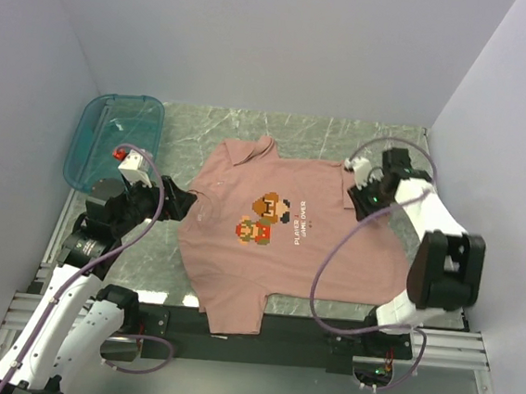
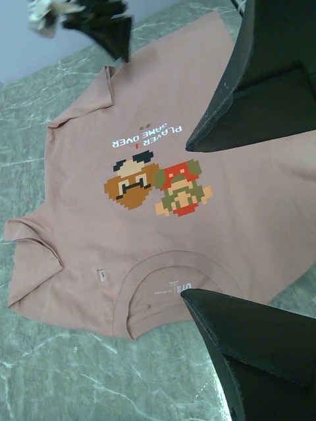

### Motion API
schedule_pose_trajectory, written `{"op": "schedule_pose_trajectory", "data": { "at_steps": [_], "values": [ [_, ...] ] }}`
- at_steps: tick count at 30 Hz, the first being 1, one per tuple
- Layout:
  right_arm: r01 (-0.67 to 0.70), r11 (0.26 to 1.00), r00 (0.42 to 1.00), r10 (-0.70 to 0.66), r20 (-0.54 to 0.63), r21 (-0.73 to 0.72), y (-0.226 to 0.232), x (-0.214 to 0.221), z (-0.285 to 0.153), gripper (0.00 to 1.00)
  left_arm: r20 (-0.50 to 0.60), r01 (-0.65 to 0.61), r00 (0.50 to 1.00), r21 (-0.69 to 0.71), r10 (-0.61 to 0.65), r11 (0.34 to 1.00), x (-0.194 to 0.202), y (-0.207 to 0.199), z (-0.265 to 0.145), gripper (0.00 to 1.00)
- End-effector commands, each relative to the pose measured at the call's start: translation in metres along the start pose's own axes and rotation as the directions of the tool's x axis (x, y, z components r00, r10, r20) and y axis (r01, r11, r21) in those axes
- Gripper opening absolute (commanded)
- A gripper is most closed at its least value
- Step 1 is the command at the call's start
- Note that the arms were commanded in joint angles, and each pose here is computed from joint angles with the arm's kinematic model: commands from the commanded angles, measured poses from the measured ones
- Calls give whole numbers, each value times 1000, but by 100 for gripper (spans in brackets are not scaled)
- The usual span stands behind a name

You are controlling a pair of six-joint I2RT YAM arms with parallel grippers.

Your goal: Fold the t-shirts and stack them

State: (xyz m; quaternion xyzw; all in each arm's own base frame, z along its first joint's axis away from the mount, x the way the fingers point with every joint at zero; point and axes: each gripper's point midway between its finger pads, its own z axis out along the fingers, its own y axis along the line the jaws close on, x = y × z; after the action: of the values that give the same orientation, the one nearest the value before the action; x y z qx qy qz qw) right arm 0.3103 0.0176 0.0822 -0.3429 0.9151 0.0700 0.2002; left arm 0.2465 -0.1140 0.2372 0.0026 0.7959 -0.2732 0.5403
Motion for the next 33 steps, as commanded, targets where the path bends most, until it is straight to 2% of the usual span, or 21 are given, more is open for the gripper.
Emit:
{"op": "schedule_pose_trajectory", "data": {
  "at_steps": [1, 7, 21, 24, 27, 28, 33],
  "values": [
    [-131, 983, 989, 120, 83, 132, -36, -58, 17, 42, 38, -22, 999, -7, 22, 1000, -9, 1, 1, 90],
    [-152, 981, 988, 148, 43, 121, -34, -79, 46, 41, 30, -22, 999, -5, 22, 1000, -8, 1, 2, 90],
    [-179, 972, 981, 189, -52, 151, -36, -68, 80, 39, 33, -24, 999, 8, 24, 1000, -8, -1, 1, 90],
    [-179, 973, 980, 190, -65, 148, -36, -67, 84, 34, 33, -24, 999, 8, 24, 1000, -9, -1, 2, 90],
    [-177, 974, 979, 190, -77, 144, -36, -65, 85, 22, 32, -24, 999, 6, 23, 1000, -9, -1, 2, 90],
    [-176, 974, 979, 188, -79, 143, -36, -65, 84, 15, 31, -25, 999, 6, 25, 1000, -9, -1, 2, 90],
    [-156, 963, 985, 169, -40, 220, -50, -74, 63, 6, 27, -25, 999, 4, 25, 1000, -8, 0, 2, 90]
  ]
}}
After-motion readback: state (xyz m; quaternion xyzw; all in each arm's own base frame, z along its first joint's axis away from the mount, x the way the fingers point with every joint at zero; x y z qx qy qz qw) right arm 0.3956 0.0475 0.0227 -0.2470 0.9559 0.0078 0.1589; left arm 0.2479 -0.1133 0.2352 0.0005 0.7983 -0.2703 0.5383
